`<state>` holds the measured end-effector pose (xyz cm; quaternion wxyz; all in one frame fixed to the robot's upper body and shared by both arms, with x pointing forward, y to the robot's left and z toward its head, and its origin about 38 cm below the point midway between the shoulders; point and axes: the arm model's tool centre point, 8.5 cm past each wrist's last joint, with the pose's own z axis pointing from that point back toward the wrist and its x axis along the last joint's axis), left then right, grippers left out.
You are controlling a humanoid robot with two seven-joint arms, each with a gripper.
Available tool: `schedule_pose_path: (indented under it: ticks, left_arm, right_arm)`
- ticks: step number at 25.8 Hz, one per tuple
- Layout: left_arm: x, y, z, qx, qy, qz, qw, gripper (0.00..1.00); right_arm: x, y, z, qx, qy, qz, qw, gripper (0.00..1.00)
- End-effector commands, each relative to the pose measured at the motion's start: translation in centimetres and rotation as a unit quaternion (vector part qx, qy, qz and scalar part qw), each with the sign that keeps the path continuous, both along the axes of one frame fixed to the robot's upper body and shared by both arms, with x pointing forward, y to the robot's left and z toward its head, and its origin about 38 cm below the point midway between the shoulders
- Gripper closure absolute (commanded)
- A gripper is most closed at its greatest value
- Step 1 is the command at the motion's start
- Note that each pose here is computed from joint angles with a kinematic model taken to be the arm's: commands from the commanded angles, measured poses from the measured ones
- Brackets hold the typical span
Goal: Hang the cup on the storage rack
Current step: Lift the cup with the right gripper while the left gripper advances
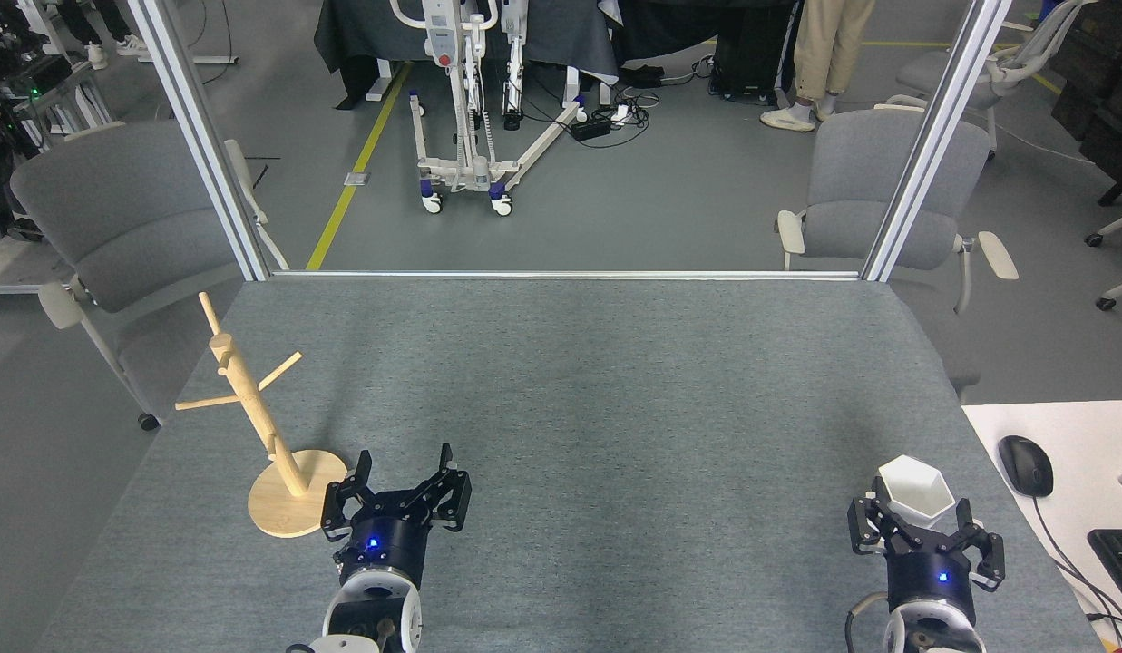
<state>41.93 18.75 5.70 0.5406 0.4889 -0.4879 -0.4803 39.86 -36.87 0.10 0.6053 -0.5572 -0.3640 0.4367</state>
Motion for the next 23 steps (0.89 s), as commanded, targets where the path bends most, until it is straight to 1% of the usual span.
schedule_pose_path:
  ticks: [1,4,7,10,17,23]
  left_arm:
    - [0.0,0.0,0.4,-0.001,-0.006,-0.001,1.000,0.00]
    - [0.1,0.0,1.0,-0.002,-0.016,-0.002,1.000,0.00]
    - [0.8,-0.2,2.1,-0.002,-0.030,-0.005,1.000,0.00]
    - [1.4,-0.6,3.0,-0.004,-0.041,-0.010,0.999,0.00]
    - [1.4,-3.0,3.3,-0.005,-0.046,-0.037,0.998,0.00]
    - [1.3,-3.1,3.2,-0.004,-0.044,-0.039,0.998,0.00]
  right_arm:
    - [0.0,0.0,0.0,0.000,-0.001,0.001,1.000,0.00]
    - [0.0,0.1,0.0,-0.002,0.001,0.001,1.000,0.00]
    - [0.1,0.6,-0.6,0.001,0.008,0.004,1.000,0.00]
    - [1.6,1.6,0.1,-0.004,0.005,0.018,1.000,0.00]
    - [2.0,1.7,0.1,-0.004,0.007,0.021,1.000,0.00]
    - [1.9,1.7,-0.2,-0.004,0.012,0.022,1.000,0.00]
